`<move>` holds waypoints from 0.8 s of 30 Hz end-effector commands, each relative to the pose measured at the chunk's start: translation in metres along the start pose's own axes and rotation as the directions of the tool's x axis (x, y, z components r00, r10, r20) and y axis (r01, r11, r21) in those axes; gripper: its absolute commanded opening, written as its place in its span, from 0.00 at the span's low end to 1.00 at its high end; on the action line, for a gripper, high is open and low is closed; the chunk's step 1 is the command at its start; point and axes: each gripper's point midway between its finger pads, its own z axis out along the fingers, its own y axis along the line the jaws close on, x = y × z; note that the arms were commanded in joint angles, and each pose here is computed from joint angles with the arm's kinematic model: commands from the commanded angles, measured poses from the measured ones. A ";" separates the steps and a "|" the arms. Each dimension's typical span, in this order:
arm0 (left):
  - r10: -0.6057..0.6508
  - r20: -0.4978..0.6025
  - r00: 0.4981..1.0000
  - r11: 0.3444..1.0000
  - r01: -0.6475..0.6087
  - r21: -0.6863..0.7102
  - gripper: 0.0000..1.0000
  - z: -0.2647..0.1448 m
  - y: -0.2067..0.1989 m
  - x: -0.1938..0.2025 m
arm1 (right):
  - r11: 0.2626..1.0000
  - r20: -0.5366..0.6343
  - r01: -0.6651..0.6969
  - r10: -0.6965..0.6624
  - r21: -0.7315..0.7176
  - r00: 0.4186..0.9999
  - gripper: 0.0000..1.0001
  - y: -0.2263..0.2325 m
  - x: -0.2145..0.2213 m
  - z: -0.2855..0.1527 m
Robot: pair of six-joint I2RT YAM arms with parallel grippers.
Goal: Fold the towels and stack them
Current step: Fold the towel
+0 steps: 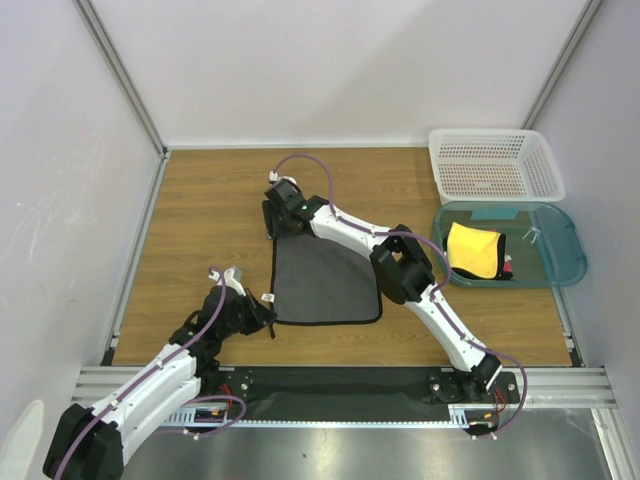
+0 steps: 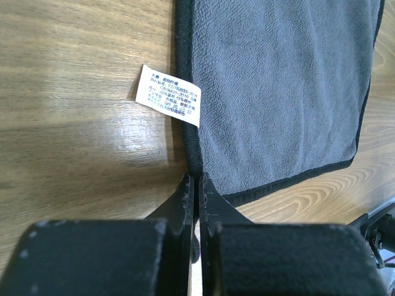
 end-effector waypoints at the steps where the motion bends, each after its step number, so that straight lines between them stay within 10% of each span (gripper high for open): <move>1: 0.041 -0.013 0.999 0.998 -0.042 -0.048 0.01 -0.001 0.011 0.002 | 1.000 0.048 0.011 -0.010 -0.008 0.999 0.58 0.011 -0.018 -0.013; 16: 0.042 -0.015 0.999 0.999 -0.042 -0.031 0.01 -0.001 0.011 0.005 | 0.980 0.032 0.139 -0.145 0.142 0.989 0.52 -0.009 0.005 0.013; 24: 0.043 -0.017 0.999 0.999 -0.044 -0.026 0.01 0.000 0.010 0.006 | 0.976 0.017 0.156 -0.161 0.150 0.987 0.30 -0.013 0.012 0.019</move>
